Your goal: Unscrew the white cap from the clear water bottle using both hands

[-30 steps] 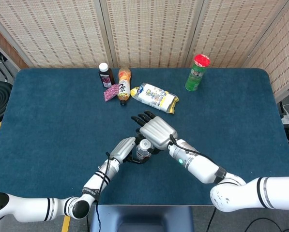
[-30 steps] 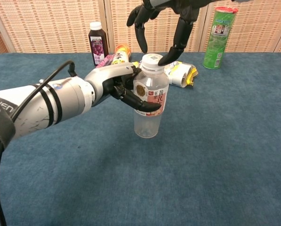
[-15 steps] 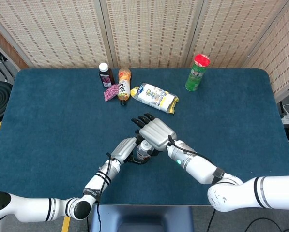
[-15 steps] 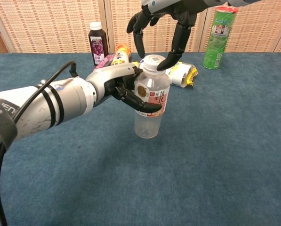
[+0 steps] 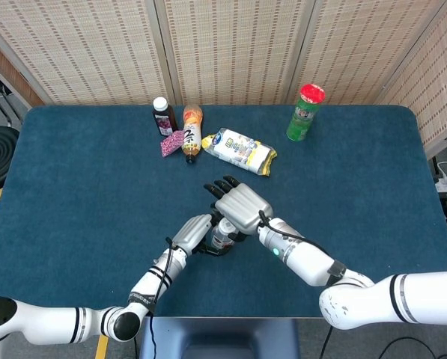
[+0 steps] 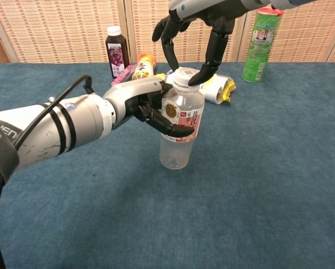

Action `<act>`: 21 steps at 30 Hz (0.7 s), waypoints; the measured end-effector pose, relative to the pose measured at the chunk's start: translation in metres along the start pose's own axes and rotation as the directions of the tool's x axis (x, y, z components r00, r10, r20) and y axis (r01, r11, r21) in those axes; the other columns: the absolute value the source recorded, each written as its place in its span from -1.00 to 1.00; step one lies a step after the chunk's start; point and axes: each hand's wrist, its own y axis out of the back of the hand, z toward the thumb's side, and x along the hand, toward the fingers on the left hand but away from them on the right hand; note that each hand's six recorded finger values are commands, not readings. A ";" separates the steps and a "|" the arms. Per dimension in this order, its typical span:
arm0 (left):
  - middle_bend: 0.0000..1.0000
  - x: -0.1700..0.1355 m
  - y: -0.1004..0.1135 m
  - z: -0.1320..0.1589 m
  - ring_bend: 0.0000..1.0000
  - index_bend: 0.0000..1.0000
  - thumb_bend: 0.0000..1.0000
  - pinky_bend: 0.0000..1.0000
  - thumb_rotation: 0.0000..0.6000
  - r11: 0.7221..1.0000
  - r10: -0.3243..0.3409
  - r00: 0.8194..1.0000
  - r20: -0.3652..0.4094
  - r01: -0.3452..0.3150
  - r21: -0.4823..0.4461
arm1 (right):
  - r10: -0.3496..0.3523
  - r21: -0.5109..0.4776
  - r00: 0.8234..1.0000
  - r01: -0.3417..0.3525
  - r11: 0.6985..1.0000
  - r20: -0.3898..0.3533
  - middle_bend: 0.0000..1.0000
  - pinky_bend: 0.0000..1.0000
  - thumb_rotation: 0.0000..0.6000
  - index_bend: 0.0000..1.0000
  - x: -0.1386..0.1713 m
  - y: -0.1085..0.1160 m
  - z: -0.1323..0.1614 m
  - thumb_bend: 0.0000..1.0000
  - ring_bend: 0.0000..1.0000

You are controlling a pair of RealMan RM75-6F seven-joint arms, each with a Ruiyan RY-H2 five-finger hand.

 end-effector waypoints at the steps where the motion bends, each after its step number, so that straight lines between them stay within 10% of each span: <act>1: 0.05 -0.001 0.000 0.000 -0.41 -0.10 -0.10 -0.34 1.00 1.000 -0.002 1.000 0.002 0.002 0.003 | 0.001 0.005 1.000 -0.001 1.000 -0.002 -0.96 -1.00 0.87 0.00 0.000 0.000 0.000 -0.15 -1.00; 21: 0.08 -0.008 -0.011 0.008 -0.40 -0.09 -0.08 -0.34 1.00 0.987 -0.155 0.984 0.089 0.159 -0.036 | 0.000 0.033 0.999 0.001 0.999 -0.041 -0.96 -1.00 1.00 0.05 0.015 0.006 -0.008 0.13 -1.00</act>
